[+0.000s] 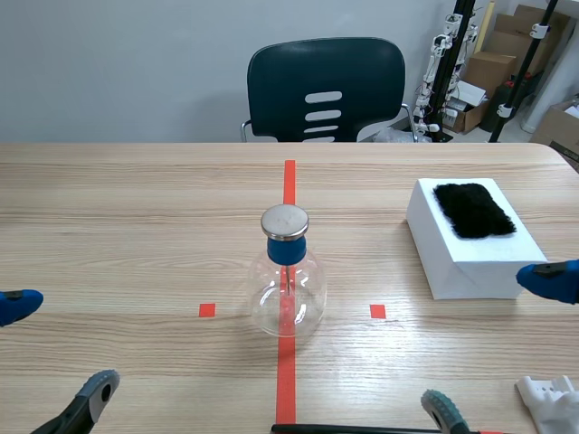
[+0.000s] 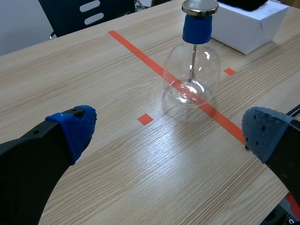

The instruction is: Do the electroscope experiment. pick up the black charging rod

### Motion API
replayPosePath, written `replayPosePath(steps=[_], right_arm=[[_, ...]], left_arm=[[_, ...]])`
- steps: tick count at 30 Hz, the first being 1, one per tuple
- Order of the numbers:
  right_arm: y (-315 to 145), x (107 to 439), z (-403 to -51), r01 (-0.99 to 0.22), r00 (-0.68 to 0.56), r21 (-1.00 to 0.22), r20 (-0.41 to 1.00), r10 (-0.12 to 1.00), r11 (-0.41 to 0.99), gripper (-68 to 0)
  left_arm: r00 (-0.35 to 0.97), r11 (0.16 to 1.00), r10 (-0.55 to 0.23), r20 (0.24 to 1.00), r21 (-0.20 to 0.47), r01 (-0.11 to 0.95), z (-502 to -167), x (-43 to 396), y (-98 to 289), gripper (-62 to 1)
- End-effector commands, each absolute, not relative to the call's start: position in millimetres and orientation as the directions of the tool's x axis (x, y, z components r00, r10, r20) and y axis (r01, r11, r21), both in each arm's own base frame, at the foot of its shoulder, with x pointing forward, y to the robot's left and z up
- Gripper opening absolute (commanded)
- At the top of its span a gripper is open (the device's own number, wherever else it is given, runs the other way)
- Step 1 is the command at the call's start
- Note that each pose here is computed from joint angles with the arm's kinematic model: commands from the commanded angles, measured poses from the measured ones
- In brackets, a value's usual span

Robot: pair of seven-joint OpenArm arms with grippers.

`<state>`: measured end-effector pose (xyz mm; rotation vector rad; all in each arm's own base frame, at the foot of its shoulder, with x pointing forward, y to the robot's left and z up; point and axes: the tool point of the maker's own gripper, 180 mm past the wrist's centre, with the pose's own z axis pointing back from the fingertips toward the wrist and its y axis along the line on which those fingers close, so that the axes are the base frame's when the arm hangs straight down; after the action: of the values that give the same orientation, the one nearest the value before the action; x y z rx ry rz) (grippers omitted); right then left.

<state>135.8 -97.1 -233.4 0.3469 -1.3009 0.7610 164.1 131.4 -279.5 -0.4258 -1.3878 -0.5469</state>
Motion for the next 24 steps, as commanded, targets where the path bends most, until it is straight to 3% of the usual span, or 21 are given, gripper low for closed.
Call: replayPosePath(steps=[1, 24], right_arm=[[-96.4, 136.9, -229.1, -0.673, 0.063, -0.174, 0.955, 0.289, 0.719, 0.4], [-97.8, 137.1, -231.4, -0.672, 0.071, -0.176, 0.951, 0.300, 0.719, 0.4]], left_arm=[[0.057, 0.804, -0.077, 0.995, 0.028, 0.594, -267.3, 167.5, 125.8, 1.4], [0.056, 0.804, -0.077, 0.995, 0.029, 0.594, -267.2, 167.6, 125.9, 1.4]])
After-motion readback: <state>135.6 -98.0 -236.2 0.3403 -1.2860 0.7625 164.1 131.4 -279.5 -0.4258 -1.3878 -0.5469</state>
